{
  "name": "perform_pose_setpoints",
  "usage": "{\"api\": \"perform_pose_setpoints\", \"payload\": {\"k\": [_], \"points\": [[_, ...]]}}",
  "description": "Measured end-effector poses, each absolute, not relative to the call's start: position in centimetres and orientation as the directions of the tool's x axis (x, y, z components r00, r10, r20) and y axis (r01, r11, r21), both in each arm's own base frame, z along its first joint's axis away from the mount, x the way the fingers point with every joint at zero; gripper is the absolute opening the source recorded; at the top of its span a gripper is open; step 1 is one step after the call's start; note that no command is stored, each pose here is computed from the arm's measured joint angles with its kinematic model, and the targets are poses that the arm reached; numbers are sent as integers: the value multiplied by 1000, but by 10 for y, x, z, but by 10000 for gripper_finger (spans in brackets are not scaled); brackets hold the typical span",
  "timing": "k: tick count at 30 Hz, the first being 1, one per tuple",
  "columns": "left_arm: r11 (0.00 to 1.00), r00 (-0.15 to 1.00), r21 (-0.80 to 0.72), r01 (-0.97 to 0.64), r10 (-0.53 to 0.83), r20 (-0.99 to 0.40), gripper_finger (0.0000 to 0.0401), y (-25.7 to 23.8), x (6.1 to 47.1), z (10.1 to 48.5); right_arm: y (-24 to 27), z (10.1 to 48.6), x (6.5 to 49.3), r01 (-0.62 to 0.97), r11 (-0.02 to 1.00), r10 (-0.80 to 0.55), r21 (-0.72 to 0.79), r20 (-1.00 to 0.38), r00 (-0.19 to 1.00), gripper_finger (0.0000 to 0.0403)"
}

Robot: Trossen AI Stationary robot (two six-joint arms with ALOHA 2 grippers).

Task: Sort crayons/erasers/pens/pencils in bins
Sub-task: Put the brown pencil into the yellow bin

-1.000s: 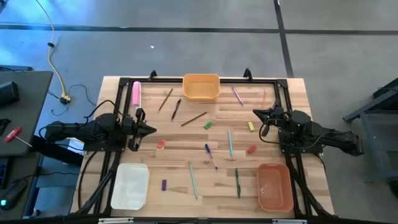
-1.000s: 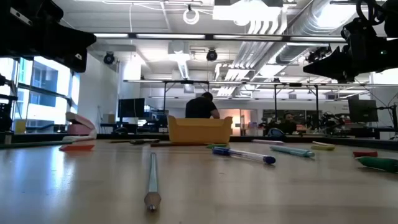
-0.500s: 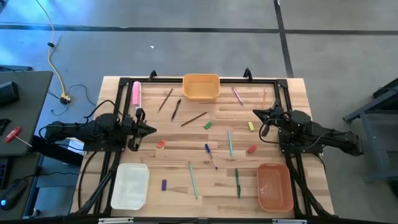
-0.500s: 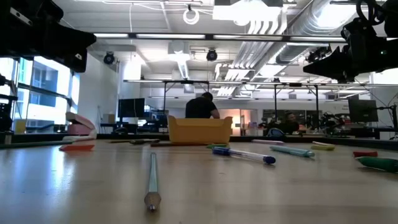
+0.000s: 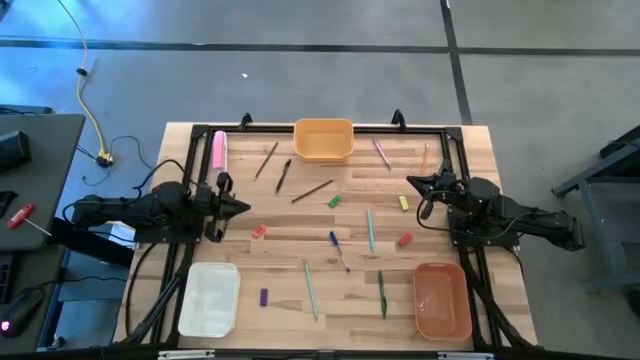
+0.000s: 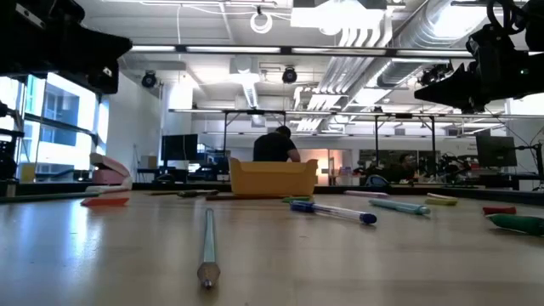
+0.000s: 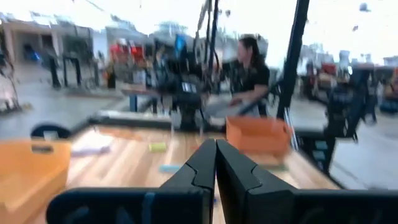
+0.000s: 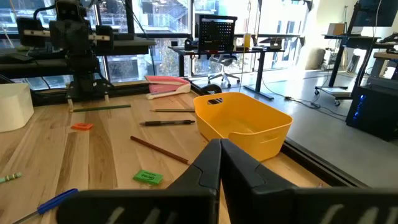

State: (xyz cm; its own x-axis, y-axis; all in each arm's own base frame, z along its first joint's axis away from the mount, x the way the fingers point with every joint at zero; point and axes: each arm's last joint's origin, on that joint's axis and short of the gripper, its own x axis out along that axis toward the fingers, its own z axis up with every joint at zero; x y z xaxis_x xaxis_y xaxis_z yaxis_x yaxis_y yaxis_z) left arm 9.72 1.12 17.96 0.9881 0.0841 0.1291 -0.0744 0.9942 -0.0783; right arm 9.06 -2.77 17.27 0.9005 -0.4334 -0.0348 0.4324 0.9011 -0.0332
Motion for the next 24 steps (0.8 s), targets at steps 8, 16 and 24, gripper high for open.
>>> {"api": "perform_pose_setpoints", "payload": {"k": [8,16,24], "points": [[995,969,-80,-66,83,233,3,11,95,190,-28,173,91,433,901,-434,-33,-34,900,0],[992,961,-125,-7,42,274,3,10,95,194,-28,173,91,432,901,-433,-33,-35,901,0],[989,978,-126,-74,97,187,0,13,105,210,-28,173,91,433,901,-434,-33,-35,900,0]]}}
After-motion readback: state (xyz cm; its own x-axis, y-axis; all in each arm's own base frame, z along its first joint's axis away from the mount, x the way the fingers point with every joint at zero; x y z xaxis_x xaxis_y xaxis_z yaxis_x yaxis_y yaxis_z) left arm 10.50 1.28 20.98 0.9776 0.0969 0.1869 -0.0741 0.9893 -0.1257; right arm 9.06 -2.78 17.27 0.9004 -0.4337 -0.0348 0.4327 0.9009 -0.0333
